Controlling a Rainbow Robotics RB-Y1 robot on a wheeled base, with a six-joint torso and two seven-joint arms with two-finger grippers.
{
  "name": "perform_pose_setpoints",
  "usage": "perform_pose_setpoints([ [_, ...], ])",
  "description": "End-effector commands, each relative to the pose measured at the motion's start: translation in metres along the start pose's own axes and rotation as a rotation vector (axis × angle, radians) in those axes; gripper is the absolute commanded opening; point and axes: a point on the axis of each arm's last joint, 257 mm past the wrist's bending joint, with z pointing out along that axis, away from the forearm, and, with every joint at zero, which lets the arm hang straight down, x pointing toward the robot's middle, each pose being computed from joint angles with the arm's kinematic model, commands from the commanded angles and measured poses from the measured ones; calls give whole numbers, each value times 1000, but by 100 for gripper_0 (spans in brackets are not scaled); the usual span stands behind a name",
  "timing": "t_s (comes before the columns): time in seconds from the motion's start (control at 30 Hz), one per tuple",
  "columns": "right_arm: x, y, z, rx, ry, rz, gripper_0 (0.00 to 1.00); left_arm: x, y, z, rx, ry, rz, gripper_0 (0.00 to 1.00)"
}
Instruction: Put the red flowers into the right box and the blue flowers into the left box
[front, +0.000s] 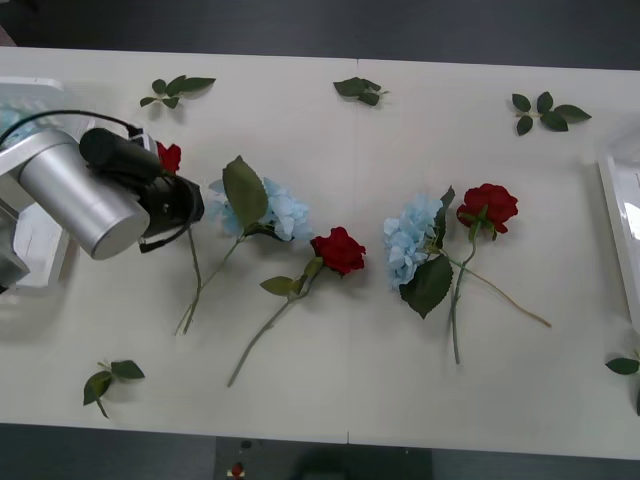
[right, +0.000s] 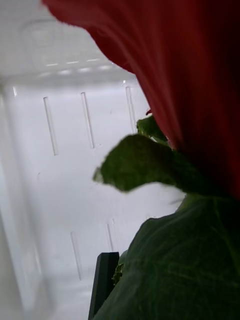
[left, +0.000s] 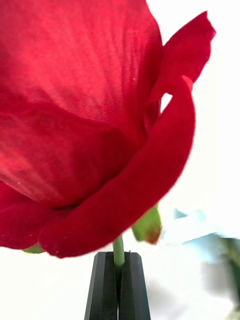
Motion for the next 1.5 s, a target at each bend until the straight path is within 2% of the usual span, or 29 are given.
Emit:
perform_pose_setpoints([
  [0.03,-23,-29,-4,48,-63,-36,0,-48,-20,-37,65,-101,13,0],
  [0.3,-9,-34,28,79,-59,-85,0,-103,-68,-111,261,-198,-50,0],
  [0.37,-7,-33,33,86,-57,-99,3,-111,-79,-130,308,-217,-56,0],
  [0.47,-7,-30,37,95,-57,-123,13,-120,-95,-156,381,-234,-78,0],
  [0.53,-7,-28,39,95,-55,-131,27,-122,-105,-169,420,-239,-87,0],
  [0.57,-8,-27,39,94,-57,-135,52,-124,-112,-178,450,-247,-109,0],
  [0.6,-8,-27,39,94,-57,-135,60,-124,-116,-182,465,-248,-125,0],
  [0.63,-8,-26,39,92,-57,-136,77,-127,-125,-192,501,-260,-161,0],
  [0.67,-8,-26,39,92,-57,-136,77,-127,-125,-192,501,-260,-161,0],
  [0.7,-8,-25,39,87,-59,-135,93,-131,-137,-206,545,-279,-218,0],
  [0.73,-9,-24,39,84,-61,-137,96,-132,-140,-211,558,-289,-241,0],
  [0.9,-17,-15,33,49,-72,-136,99,-136,-163,-238,642,-329,-322,0],
  [1.1,-30,22,9,-135,-109,-187,99,-147,-201,-250,709,-395,-403,0],
  [1.3,-44,74,-25,-325,-181,-362,99,-146,-249,-249,769,-406,-443,0],
  [1.5,-49,140,-66,-580,-285,-491,99,-138,-301,-250,849,-358,-459,0],
])
